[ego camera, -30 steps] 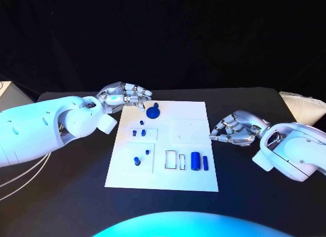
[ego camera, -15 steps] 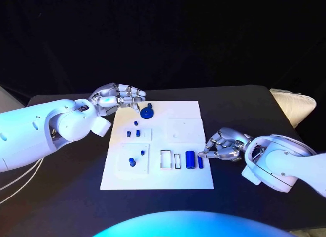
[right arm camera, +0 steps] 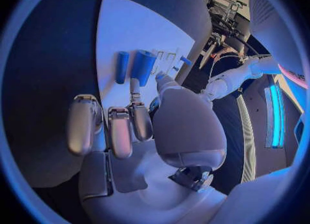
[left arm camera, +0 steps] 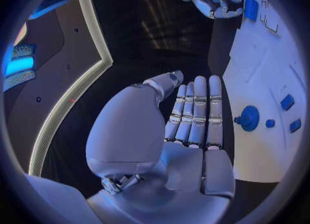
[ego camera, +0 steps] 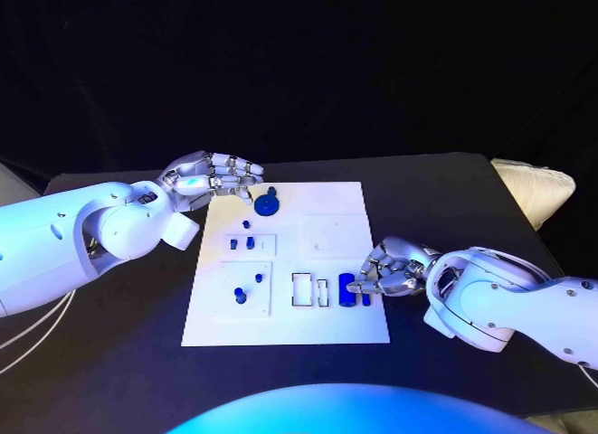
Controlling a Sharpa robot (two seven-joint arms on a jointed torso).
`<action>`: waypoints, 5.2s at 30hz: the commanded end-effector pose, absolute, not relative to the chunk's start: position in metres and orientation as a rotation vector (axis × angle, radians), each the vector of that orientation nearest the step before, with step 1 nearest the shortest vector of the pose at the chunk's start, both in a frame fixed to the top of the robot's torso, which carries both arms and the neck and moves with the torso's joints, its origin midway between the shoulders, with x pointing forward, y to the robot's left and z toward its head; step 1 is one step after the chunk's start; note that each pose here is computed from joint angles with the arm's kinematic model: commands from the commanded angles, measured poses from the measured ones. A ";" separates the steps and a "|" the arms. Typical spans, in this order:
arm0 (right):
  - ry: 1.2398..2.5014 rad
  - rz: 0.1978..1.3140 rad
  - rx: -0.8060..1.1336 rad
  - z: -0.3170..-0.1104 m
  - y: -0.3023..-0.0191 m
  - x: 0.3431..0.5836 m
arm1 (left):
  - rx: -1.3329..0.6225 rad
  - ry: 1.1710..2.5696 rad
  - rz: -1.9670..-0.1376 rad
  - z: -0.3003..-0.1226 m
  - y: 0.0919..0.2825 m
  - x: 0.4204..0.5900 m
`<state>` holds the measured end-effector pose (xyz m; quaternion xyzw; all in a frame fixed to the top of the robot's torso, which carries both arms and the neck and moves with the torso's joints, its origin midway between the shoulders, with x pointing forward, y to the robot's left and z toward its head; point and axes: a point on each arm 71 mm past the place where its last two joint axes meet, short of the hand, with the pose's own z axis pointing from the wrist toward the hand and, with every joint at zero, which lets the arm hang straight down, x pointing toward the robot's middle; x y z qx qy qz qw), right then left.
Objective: Assemble the parts on the task board
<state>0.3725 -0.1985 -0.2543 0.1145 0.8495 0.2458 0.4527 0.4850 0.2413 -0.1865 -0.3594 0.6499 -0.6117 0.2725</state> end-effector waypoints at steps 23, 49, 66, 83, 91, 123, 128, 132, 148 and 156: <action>2.128 0.551 0.153 -0.266 -0.173 0.372 | -0.986 1.742 -1.684 -0.185 0.241 0.483; 2.152 0.507 0.105 -0.281 -0.159 0.378 | -0.987 1.753 -1.683 -0.185 0.241 0.483; 2.148 0.648 0.420 -0.268 -0.166 0.374 | -0.986 1.770 -1.687 -0.186 0.240 0.483; 2.239 0.707 0.383 -0.248 -0.134 0.380 | -0.981 1.764 -1.693 -0.186 0.237 0.483; 2.259 0.696 0.303 -0.251 -0.119 0.381 | -0.981 1.762 -1.692 -0.186 0.237 0.483; 2.190 0.613 0.150 -0.254 -0.113 0.396 | -0.983 1.765 -1.689 -0.186 0.238 0.483; 2.201 0.605 0.135 -0.256 -0.112 0.396 | -0.984 1.765 -1.687 -0.186 0.239 0.483; 2.205 0.606 0.131 -0.257 -0.111 0.396 | -0.984 1.767 -1.687 -0.186 0.239 0.483; 2.173 0.615 0.132 -0.256 -0.110 0.394 | -0.985 1.768 -1.686 -0.186 0.239 0.483; 2.158 0.609 0.128 -0.256 -0.114 0.394 | -0.986 1.767 -1.684 -0.186 0.240 0.483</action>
